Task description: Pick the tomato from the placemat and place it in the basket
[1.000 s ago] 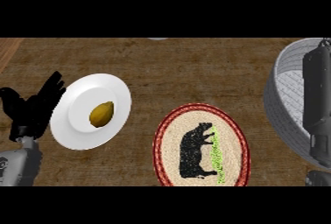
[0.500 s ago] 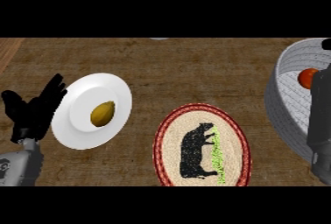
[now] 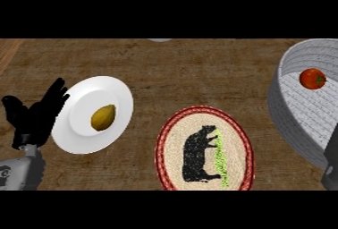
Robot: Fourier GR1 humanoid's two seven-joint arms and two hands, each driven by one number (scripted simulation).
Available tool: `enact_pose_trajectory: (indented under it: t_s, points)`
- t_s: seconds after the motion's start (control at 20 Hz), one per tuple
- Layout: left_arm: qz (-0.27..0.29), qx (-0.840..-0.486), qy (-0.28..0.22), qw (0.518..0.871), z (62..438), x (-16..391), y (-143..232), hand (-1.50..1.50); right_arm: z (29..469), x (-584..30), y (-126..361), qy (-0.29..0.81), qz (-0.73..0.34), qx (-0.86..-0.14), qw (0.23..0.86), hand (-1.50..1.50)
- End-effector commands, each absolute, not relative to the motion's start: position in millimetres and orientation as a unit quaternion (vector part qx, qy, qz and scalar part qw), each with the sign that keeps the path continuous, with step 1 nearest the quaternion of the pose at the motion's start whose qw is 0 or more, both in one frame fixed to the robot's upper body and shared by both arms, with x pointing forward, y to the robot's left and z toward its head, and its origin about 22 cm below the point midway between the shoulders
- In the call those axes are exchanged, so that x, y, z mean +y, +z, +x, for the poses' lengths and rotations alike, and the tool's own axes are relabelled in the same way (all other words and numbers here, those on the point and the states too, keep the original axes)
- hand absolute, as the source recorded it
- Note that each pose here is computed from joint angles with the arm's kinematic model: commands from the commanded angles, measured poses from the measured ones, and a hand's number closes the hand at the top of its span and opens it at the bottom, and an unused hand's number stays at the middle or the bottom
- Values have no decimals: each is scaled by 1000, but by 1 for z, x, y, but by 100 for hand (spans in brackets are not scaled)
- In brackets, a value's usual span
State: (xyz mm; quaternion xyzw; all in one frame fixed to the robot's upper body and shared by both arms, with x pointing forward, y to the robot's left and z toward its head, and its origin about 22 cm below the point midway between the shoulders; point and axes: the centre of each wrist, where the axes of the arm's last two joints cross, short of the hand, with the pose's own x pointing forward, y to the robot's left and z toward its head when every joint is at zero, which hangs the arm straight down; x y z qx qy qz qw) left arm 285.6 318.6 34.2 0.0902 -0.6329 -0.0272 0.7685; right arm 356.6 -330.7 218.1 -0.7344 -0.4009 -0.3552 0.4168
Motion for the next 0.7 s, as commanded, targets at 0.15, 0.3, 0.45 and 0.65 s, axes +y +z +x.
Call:
enact_pose_trajectory:
  t_s: [0.15,0.3,0.45,0.65]
  points:
    - [102,-631,-18,769,277,332,31,0,270,-312,214,-466,-682,-405,393,-150]
    - [104,-627,-11,772,276,324,24,0,230,-307,217,-461,-658,-423,419,-150]
    - [99,-627,-18,773,277,332,32,0,189,-304,208,-434,-661,-413,451,-150]
    - [100,-634,-18,767,279,319,36,0,135,-288,213,-420,-649,-421,474,-150]
